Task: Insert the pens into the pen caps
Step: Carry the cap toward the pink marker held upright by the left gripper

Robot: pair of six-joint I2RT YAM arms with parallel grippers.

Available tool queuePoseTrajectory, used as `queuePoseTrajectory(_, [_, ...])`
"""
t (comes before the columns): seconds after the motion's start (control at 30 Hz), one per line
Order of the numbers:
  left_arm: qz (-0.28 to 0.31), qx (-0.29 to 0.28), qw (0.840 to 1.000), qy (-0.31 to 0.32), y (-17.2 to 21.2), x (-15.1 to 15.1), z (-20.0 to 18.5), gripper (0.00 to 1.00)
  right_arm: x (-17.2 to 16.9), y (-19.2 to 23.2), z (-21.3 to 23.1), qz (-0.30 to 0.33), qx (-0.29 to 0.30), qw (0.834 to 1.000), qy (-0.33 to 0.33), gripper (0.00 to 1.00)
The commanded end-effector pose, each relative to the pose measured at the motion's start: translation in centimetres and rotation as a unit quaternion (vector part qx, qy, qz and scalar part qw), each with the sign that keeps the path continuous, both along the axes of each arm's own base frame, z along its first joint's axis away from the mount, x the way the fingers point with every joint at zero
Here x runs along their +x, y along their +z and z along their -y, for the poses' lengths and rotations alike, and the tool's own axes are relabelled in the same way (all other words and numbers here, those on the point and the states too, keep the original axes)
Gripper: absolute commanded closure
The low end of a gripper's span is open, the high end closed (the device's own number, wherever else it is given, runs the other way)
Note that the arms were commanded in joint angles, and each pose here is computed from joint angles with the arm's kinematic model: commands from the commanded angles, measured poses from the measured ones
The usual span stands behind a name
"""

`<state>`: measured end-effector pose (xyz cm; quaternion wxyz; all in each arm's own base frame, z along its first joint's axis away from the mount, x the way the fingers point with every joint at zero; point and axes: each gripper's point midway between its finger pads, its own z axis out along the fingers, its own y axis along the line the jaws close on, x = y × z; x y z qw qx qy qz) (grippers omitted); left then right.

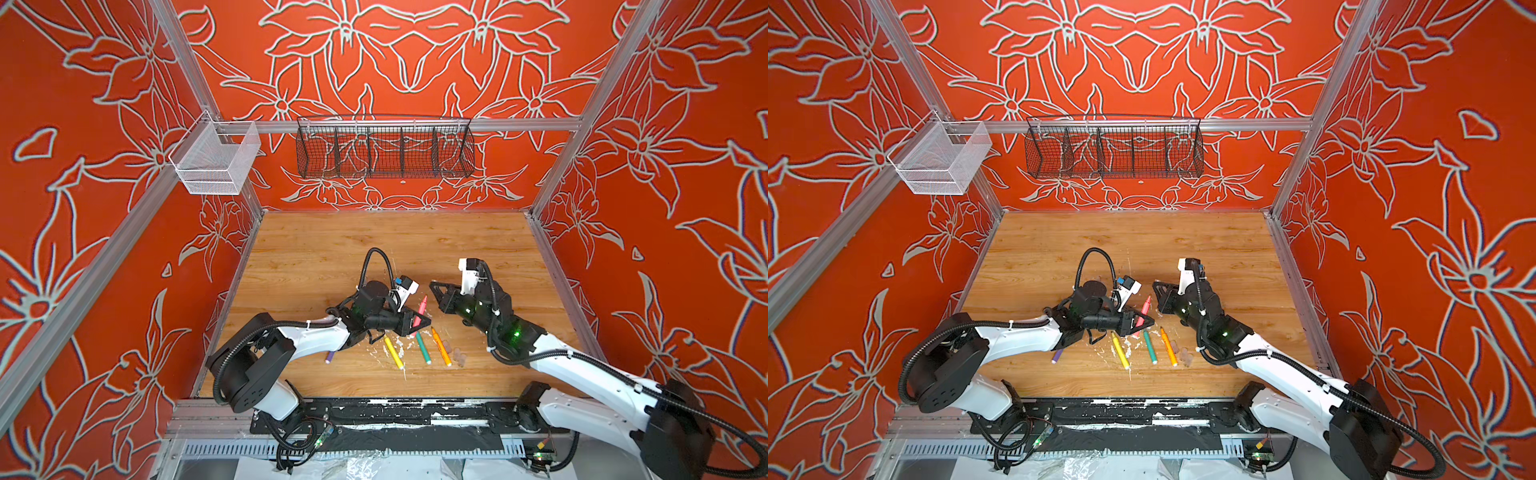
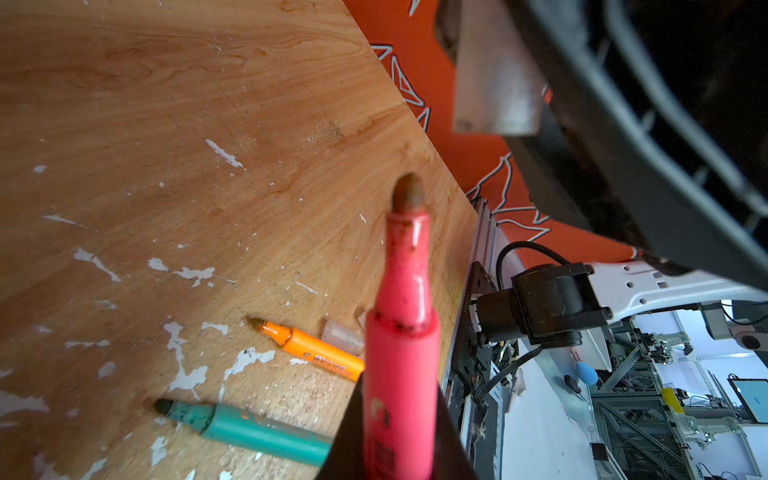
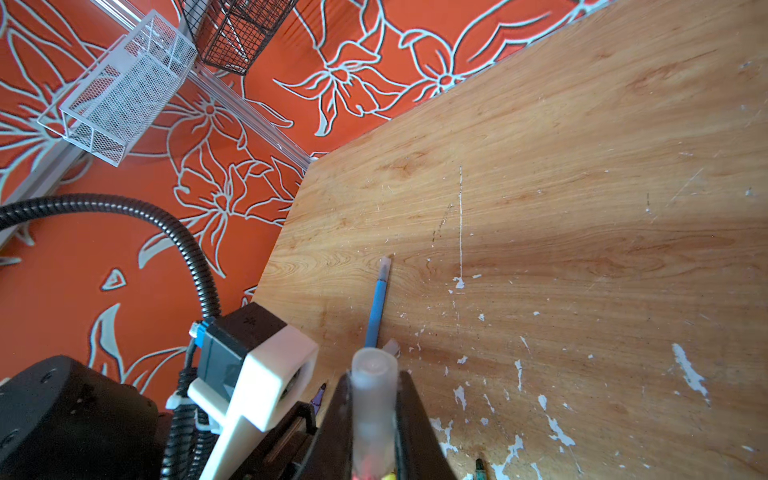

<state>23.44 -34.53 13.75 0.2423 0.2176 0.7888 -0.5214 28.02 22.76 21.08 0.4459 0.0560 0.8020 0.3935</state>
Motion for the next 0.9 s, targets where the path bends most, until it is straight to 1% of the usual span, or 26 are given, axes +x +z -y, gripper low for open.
queuePoseTrajectory(0.0, [0.005, -0.034, 0.999, -0.020, 1.6, -0.2, 1.3, 1.00, -0.1, 0.0, -0.5, -0.008, 0.029, 1.000, 0.006, 1.00])
queuePoseTrajectory(0.13, [0.002, -0.033, 0.999, -0.017, 1.3, -0.2, 1.4, 1.00, 0.1, -0.5, -0.6, -0.015, 0.026, 1.000, 0.003, 1.00])
queuePoseTrajectory(0.37, [0.014, -0.024, 1.000, -0.010, 1.4, 0.1, 1.2, 1.00, 0.2, -1.2, -0.5, -0.022, 0.019, 1.000, -0.002, 1.00])
queuePoseTrajectory(0.57, [0.021, -0.020, 1.000, -0.005, 1.4, 0.2, 1.0, 1.00, 0.0, -1.6, -1.7, -0.039, 0.024, 0.999, 0.024, 1.00])
queuePoseTrajectory(0.87, [0.044, -0.002, 0.999, 0.021, 1.6, 0.7, 0.1, 1.00, -0.2, -1.8, -2.2, -0.044, 0.026, 0.998, 0.037, 1.00])
